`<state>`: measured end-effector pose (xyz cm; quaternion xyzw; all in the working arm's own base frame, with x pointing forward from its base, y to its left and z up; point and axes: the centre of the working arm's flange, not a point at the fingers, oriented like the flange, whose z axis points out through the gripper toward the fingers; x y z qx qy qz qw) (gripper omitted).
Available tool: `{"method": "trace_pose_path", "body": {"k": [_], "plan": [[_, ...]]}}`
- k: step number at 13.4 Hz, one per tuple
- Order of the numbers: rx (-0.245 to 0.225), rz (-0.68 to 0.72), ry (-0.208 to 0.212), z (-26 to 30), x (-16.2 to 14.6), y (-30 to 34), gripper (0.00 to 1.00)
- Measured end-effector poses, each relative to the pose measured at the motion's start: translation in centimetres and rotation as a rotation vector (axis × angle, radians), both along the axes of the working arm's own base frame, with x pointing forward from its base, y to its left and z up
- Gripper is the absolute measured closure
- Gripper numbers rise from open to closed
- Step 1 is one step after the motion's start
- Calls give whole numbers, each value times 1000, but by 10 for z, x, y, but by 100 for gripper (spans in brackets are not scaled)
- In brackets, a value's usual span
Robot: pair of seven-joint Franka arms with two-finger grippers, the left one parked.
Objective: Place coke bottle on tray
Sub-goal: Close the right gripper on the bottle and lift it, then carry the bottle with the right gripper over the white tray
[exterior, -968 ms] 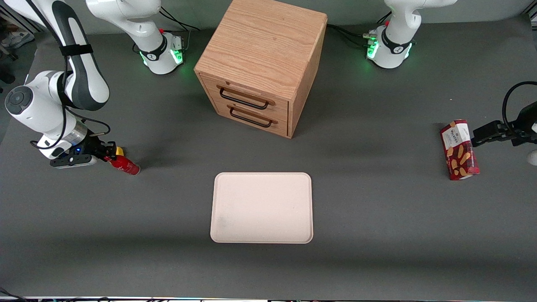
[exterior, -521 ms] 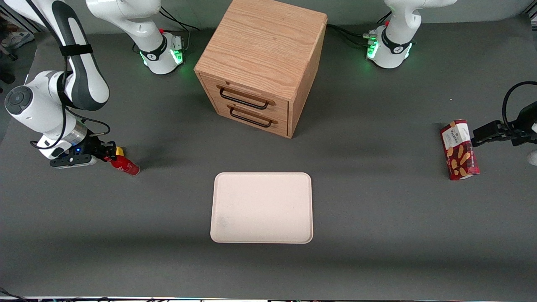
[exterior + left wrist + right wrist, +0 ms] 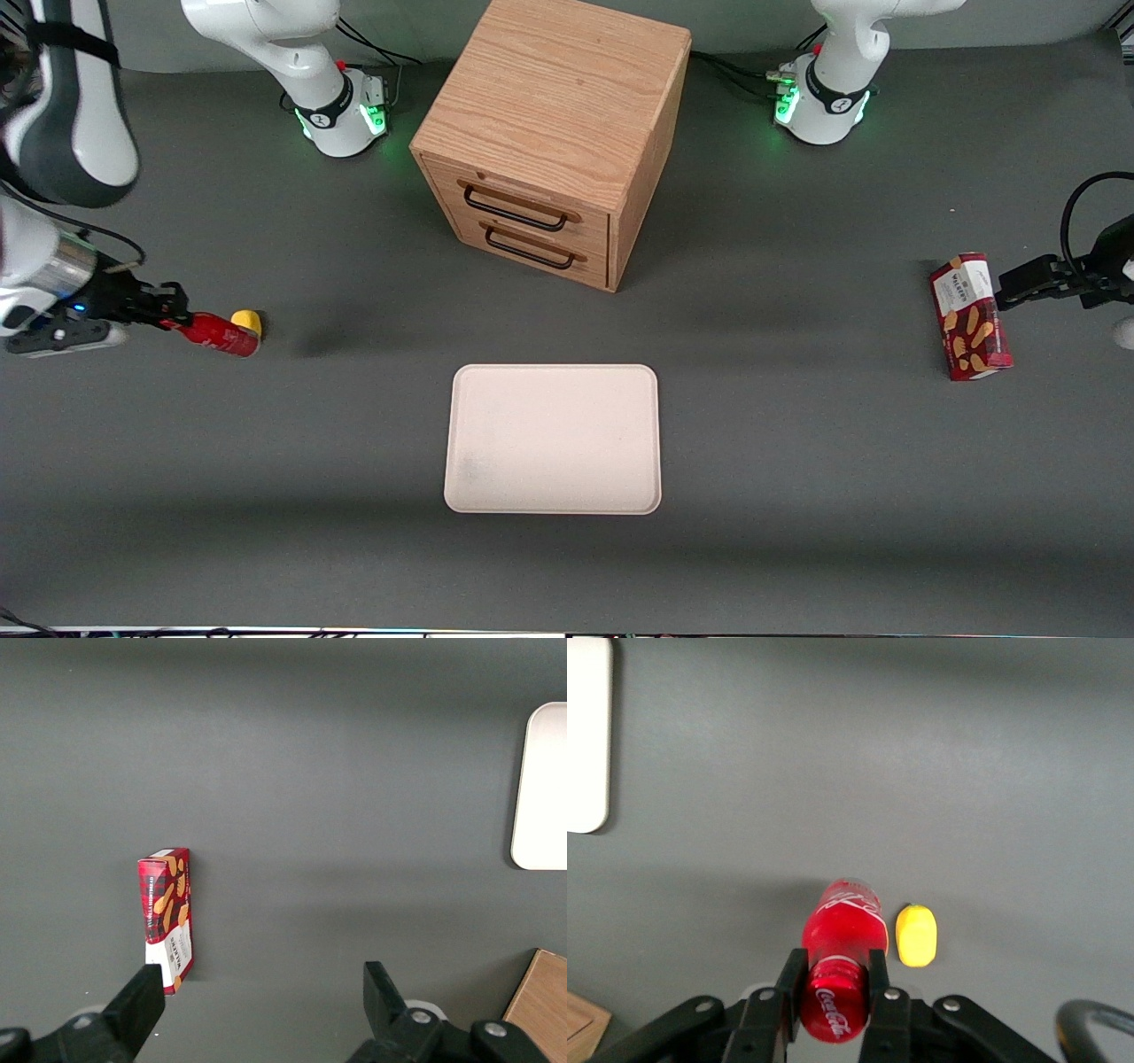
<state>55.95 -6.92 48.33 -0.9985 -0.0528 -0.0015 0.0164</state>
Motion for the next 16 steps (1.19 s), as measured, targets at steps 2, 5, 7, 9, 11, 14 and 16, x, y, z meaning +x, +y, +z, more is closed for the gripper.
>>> {"method": "trace_pose_path", "body": {"k": [2,5,7,9,11,14,16], "plan": [[0,4,8,44,2,-1,69],[-23,13,1,103,1,-3,69],[-28,15,1,137,-5,-3,69],[-34,17,0,169,-12,-2,69],[-36,20,-8,187,-16,0,69],[-38,39,6,178,-1,21,69],[-44,28,18,166,23,63,69]]}}
